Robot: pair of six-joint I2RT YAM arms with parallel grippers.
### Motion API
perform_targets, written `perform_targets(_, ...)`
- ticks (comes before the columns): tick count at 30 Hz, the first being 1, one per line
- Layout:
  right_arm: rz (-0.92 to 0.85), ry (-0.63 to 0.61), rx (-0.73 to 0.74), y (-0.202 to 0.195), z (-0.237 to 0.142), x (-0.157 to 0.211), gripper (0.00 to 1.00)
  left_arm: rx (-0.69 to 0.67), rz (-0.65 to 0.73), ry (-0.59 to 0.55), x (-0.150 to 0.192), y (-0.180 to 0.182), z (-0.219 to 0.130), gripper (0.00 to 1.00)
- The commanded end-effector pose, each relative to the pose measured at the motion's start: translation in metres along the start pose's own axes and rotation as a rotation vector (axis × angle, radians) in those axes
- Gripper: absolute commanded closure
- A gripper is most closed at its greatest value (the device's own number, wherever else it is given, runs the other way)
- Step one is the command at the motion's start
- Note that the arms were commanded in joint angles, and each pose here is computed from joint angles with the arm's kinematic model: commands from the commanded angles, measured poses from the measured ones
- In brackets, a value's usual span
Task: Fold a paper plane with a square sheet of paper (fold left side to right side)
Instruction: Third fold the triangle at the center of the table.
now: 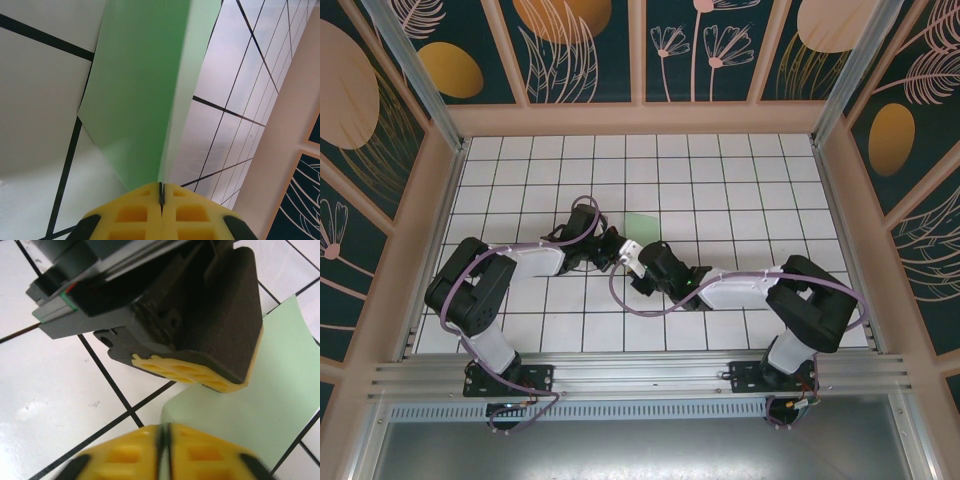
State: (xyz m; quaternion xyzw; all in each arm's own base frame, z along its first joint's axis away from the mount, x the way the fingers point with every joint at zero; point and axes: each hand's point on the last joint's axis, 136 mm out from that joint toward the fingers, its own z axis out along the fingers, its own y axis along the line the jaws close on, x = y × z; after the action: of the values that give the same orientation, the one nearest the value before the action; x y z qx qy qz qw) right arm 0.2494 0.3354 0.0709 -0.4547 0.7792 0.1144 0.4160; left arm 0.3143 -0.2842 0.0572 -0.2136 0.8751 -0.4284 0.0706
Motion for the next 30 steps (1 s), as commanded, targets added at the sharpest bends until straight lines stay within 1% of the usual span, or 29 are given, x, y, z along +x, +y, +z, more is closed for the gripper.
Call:
perform_targets(1, 0.002, 0.003, -0.023, 0.000, -0.001, -0.002, 1.00, -0.007, 0.035, -0.009, 0.001, -0.004, -0.006, 0.87)
perform_targets(3, 0.013, 0.010, -0.033, 0.000, -0.001, 0.000, 1.00, -0.030, 0.070, -0.010, -0.001, -0.004, -0.009, 0.76)
perform_targets(7, 0.046, 0.015, -0.071, 0.000, -0.001, 0.001, 1.00, -0.087, 0.122, -0.044, -0.014, 0.000, -0.024, 0.61)
perform_targets(9, 0.066, 0.016, -0.086, -0.001, -0.001, 0.002, 1.00, -0.082, 0.126, -0.052, -0.020, -0.001, -0.032, 0.57)
perform_targets(11, 0.084, 0.020, -0.086, -0.005, 0.000, 0.003, 1.00, -0.079, 0.136, -0.062, -0.028, 0.000, -0.039, 0.54)
perform_targets(12, 0.093, 0.018, -0.109, -0.002, 0.000, 0.003, 1.00, -0.075, 0.147, -0.071, -0.032, -0.002, -0.043, 0.54)
perform_targets(14, 0.107, 0.018, -0.124, -0.003, 0.000, 0.002, 1.00, -0.075, 0.196, -0.088, -0.040, -0.008, -0.046, 0.55)
perform_targets(16, 0.124, 0.018, -0.138, -0.003, 0.000, 0.002, 1.00, -0.076, 0.264, -0.078, -0.046, -0.019, -0.043, 0.59)
perform_targets(17, 0.132, 0.018, -0.143, -0.004, 0.000, 0.002, 1.00, -0.084, 0.280, -0.064, -0.046, -0.017, -0.040, 0.62)
perform_targets(19, 0.151, 0.024, -0.153, -0.005, 0.002, 0.004, 1.00, -0.048, 0.348, -0.059, -0.056, -0.042, -0.035, 0.66)
perform_targets(23, 0.188, 0.029, -0.172, -0.007, 0.004, 0.005, 1.00, -0.035, 0.400, 0.003, -0.065, -0.053, -0.009, 0.73)
perform_targets(26, 0.209, 0.035, -0.182, -0.009, 0.007, 0.006, 1.00, -0.049, 0.421, 0.057, -0.068, -0.053, 0.015, 0.76)
perform_targets(30, 0.235, 0.040, -0.200, -0.010, 0.009, 0.007, 1.00, -0.060, 0.442, 0.118, -0.064, -0.048, 0.043, 0.79)
